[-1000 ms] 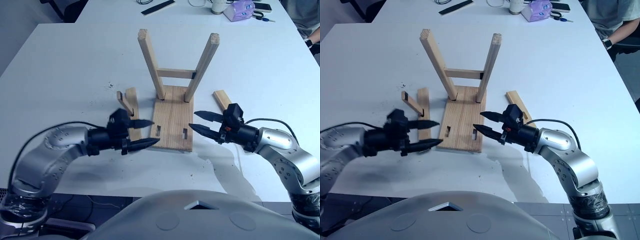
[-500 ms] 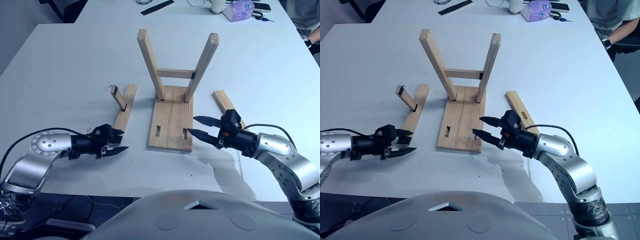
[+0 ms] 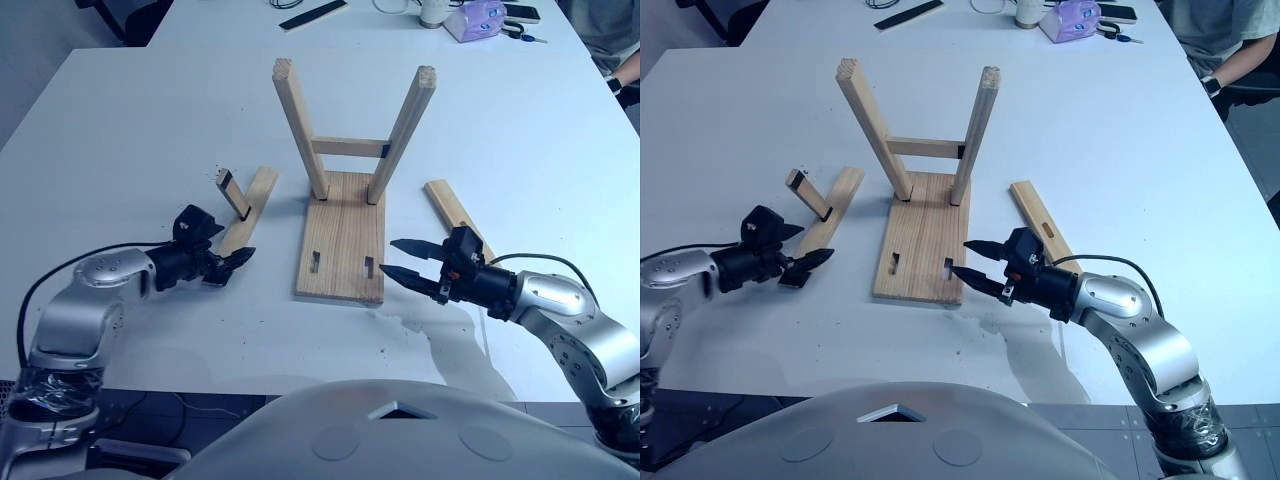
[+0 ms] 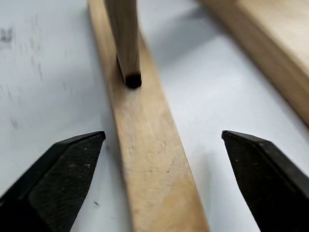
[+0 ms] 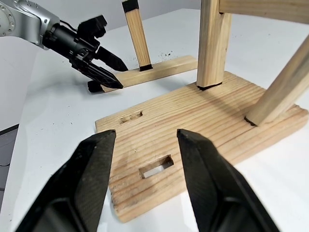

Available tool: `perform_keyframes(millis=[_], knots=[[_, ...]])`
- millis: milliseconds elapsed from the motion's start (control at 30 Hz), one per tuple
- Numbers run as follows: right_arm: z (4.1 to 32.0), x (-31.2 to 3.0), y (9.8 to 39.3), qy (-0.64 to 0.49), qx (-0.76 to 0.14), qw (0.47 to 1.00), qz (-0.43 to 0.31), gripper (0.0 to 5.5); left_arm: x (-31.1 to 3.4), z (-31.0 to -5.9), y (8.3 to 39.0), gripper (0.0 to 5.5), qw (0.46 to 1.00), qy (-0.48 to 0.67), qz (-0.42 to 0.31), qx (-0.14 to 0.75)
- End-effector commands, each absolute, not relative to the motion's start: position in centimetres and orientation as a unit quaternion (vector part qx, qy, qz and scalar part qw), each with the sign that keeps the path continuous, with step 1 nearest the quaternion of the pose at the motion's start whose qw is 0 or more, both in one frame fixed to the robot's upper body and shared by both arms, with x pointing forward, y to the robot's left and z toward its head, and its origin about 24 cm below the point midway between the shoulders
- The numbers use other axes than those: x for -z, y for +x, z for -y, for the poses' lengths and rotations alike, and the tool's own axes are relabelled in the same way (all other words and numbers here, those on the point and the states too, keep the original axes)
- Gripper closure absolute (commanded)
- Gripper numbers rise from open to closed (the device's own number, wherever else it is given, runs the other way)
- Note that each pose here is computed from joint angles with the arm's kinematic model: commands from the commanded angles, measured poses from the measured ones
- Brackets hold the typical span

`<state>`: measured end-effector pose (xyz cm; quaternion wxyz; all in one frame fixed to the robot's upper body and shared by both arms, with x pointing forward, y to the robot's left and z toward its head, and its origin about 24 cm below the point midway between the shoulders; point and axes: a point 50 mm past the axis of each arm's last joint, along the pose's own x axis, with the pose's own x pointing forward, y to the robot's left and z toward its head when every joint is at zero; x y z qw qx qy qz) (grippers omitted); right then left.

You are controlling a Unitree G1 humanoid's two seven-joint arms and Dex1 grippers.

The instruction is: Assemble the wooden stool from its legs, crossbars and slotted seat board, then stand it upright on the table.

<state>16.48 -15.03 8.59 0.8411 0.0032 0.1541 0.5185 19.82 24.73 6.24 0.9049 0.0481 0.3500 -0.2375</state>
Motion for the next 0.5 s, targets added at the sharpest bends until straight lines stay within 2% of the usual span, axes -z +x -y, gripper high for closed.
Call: perform_keyframes(millis=[33, 200, 500], knots=[[15.1, -8.5, 16.5, -0.012, -0.519, 0.841, -0.155, 3.16, -5.5, -24.7, 20.3, 1.04, 0.911, 0.048, -0.361, 0.194], [15.1, -8.5, 16.6, -0.016, -0.518, 0.842, -0.153, 3.16, -5.3, -25.1, 21.2, 1.58, 0.925, 0.038, -0.332, 0.181], [15.0, -8.5, 16.9, -0.019, -0.516, 0.843, -0.15, 3.16, -4.8, -25.3, 21.3, 3.08, 0.92, 0.026, -0.331, 0.21]])
